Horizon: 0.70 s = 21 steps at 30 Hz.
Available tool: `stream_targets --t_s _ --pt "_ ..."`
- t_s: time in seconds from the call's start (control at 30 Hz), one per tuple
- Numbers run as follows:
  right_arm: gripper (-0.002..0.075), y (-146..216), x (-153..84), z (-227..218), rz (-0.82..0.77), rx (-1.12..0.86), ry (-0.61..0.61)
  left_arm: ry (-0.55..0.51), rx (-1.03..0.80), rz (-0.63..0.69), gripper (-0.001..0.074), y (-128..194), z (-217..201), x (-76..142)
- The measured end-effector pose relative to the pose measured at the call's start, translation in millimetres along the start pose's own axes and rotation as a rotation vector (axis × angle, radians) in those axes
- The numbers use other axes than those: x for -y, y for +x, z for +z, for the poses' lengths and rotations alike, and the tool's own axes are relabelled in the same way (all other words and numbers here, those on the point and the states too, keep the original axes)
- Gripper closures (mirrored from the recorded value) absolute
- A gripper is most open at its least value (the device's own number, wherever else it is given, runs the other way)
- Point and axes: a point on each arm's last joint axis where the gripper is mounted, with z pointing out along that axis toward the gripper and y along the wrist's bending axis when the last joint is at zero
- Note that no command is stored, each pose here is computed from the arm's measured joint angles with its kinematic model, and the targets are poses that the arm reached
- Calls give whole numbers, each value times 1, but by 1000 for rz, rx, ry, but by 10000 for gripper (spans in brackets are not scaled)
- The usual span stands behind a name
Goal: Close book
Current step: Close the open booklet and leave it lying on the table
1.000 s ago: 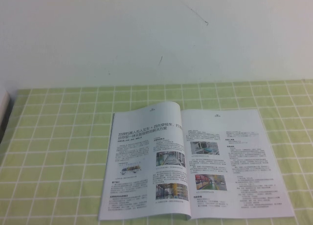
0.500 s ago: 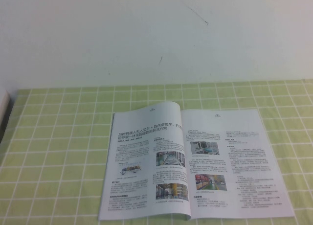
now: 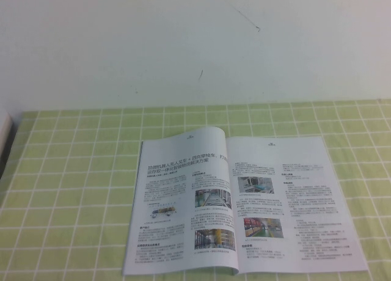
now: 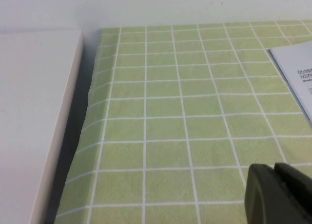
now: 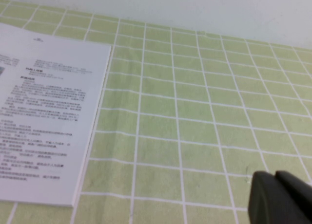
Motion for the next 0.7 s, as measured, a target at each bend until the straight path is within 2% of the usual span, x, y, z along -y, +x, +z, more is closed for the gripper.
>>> stream_targets --t_s 0.7 --pt "729 0 -1 0 -7 4 -20 0 0 0 738 0 0 0"
